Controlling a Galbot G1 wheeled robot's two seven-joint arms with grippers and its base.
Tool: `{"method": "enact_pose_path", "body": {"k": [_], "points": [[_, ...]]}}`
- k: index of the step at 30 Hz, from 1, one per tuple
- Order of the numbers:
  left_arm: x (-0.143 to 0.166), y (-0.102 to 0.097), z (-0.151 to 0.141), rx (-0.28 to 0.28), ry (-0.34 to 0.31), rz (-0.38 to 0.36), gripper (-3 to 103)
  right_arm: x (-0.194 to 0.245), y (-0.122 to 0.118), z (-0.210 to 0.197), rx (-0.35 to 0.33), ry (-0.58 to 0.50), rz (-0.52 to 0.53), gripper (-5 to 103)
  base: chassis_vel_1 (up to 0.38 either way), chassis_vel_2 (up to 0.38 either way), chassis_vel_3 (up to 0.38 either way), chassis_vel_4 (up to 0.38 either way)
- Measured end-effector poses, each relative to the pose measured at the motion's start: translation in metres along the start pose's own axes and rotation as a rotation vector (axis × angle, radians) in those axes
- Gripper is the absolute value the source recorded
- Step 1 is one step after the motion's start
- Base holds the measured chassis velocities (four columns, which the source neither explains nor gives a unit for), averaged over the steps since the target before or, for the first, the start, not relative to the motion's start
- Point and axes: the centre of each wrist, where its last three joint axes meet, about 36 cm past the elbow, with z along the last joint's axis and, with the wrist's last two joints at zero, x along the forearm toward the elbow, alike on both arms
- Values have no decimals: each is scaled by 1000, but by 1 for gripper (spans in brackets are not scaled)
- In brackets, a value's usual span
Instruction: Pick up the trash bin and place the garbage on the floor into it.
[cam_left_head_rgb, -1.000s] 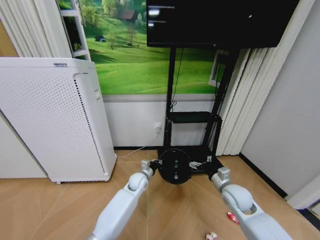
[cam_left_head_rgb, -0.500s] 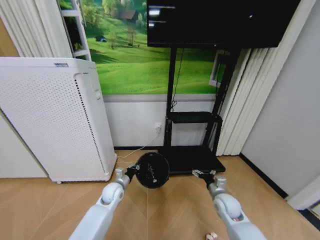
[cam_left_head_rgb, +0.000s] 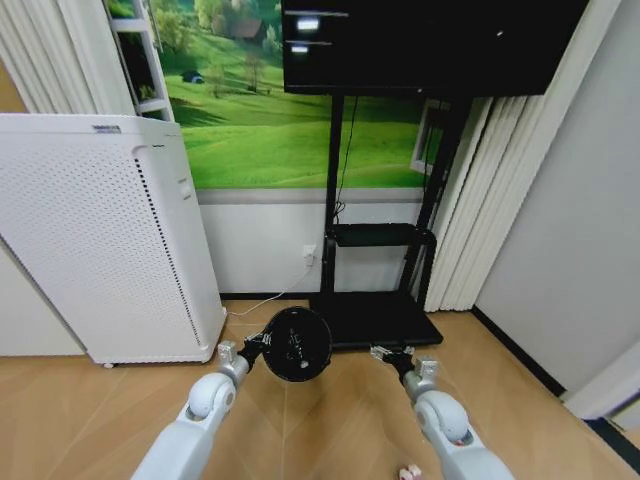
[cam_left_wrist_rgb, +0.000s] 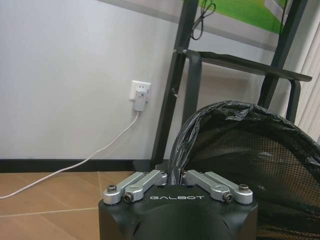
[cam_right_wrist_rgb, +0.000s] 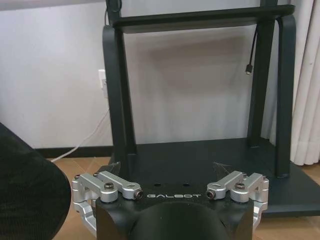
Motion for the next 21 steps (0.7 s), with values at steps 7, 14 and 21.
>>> {"method": "enact_pose_path", "body": {"k": [7,14,21], "points": [[-1,5,0,0,-1,-4,4,0,-1,3,17,16,0,100,-189,-196,165,175],[-2,6,-2,4,-11,-11,4,-1,-3,31,83,53,-2,100,-62,-77,72,79],[7,12,-12,5,-37,-34,4,16,-47,68,271,224,-43,100,0,0,0,0]]}}
